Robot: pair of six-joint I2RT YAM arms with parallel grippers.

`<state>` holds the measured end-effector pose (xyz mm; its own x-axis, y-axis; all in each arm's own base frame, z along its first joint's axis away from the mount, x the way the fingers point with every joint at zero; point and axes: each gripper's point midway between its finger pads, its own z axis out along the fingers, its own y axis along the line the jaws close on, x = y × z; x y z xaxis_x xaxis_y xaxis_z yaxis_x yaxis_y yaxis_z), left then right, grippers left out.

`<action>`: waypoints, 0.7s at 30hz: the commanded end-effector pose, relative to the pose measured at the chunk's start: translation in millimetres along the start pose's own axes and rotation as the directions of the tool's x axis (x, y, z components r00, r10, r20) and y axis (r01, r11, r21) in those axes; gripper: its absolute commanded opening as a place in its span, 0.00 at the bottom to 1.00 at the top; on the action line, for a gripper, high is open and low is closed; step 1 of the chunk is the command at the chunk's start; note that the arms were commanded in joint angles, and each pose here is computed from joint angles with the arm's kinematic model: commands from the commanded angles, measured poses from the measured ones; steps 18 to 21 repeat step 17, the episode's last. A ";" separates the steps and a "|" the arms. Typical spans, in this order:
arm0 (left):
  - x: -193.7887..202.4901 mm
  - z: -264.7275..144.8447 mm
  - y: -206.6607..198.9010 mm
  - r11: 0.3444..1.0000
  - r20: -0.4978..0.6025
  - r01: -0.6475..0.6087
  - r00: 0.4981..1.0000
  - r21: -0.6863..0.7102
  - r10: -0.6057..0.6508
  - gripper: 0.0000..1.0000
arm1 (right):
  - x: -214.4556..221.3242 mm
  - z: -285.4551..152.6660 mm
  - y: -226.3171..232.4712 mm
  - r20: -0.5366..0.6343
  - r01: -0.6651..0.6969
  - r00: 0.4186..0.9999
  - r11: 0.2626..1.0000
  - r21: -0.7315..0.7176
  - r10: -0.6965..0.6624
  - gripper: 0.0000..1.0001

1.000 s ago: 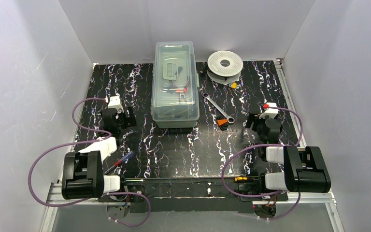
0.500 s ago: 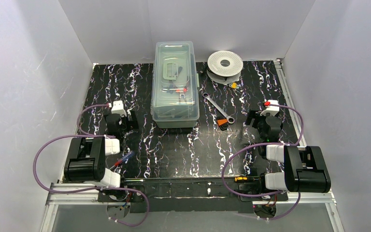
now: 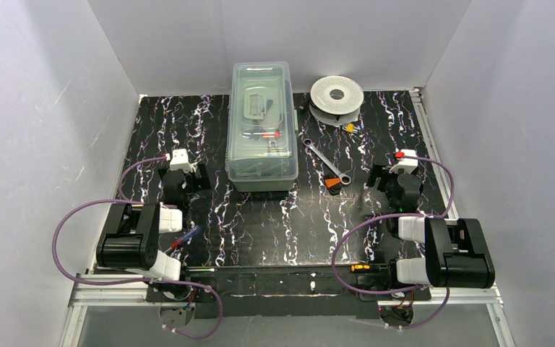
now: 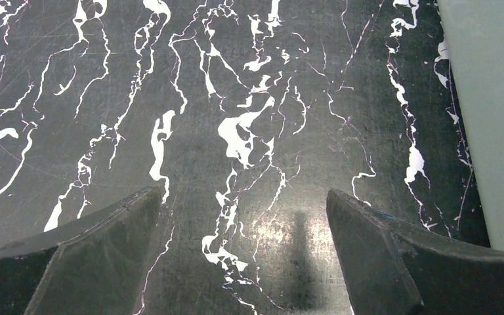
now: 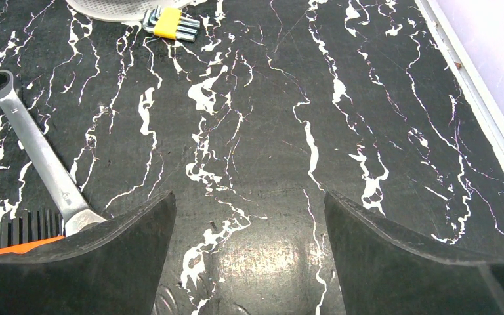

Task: Pack the tool kit

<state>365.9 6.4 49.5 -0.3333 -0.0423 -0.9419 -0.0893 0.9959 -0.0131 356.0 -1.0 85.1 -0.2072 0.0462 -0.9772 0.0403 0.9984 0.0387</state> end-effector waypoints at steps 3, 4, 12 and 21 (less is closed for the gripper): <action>-4.1 -1.0 4.0 1.000 0.018 -0.012 1.000 -0.019 0.013 0.98 | -23.3 6.2 -2.6 0.071 -0.006 0.997 1.000 0.017 0.005 0.91; -4.5 -0.9 4.2 1.000 0.020 -0.012 1.000 -0.019 0.012 0.98 | -23.7 6.4 -2.6 0.072 -0.006 0.997 1.000 0.017 0.005 0.91; -4.3 0.1 3.5 1.000 0.021 -0.009 1.000 -0.018 0.010 0.98 | -22.2 6.0 -2.6 0.065 -0.007 0.998 1.000 0.017 0.006 0.92; -5.0 0.6 3.8 1.000 0.022 -0.010 1.000 -0.018 0.010 0.98 | -22.0 6.2 -2.5 0.063 -0.007 0.998 1.000 0.017 0.006 0.92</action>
